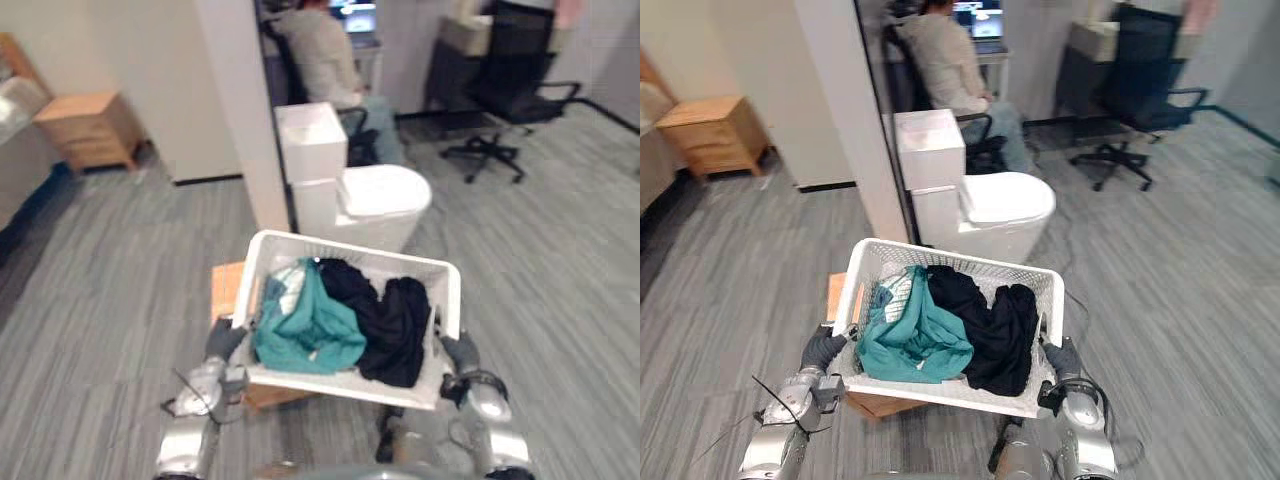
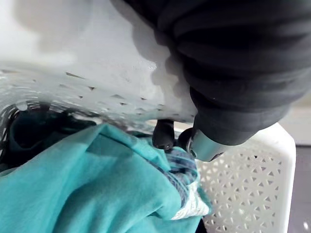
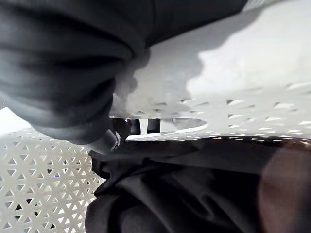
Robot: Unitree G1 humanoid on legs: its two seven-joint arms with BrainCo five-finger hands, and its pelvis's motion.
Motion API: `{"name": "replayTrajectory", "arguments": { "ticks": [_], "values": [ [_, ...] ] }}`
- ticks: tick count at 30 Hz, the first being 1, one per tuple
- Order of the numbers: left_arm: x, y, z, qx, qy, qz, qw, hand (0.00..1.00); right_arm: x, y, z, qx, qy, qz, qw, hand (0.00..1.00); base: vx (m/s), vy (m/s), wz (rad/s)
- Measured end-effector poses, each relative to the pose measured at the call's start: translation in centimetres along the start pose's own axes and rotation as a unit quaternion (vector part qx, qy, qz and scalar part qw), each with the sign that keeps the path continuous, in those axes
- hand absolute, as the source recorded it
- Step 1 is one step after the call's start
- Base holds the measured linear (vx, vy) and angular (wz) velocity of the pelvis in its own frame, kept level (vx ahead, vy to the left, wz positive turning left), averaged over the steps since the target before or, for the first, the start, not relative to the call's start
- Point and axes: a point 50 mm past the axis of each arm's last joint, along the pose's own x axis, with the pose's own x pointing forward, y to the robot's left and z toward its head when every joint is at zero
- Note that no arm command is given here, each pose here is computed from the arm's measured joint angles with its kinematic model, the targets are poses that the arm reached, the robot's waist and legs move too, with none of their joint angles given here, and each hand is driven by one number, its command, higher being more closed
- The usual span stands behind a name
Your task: Pick up the laundry basket with both hands and put the clothes into the washing machine.
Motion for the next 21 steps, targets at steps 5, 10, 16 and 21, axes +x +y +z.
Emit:
{"name": "replayTrajectory", "arguments": {
  "ticks": [5, 10, 16, 21],
  "values": [
    [0.8, -1.2, 1.0, 0.004, -0.017, -0.021, 1.000, 1.00, 0.3, -0.6, 0.6, 0.010, -0.015, -0.013, 1.000, 1.00, -0.29, -0.037, -1.05],
    [0.8, -1.4, 1.1, -0.015, -0.020, -0.007, 1.000, 1.00, 2.1, -0.2, 2.1, -0.018, -0.023, 0.004, 1.000, 1.00, -0.17, -0.235, -2.32],
    [0.7, -1.6, 0.2, -0.017, -0.001, -0.012, 1.000, 1.00, 0.7, -0.8, 1.1, -0.010, -0.016, -0.013, 1.000, 1.00, 0.08, -0.255, -1.76],
    [-0.2, -2.5, -1.6, -0.040, 0.028, -0.022, 0.999, 1.00, -0.2, -2.2, 1.0, -0.040, -0.014, -0.029, 0.999, 1.00, 0.23, -0.068, -1.66]
  ]
}}
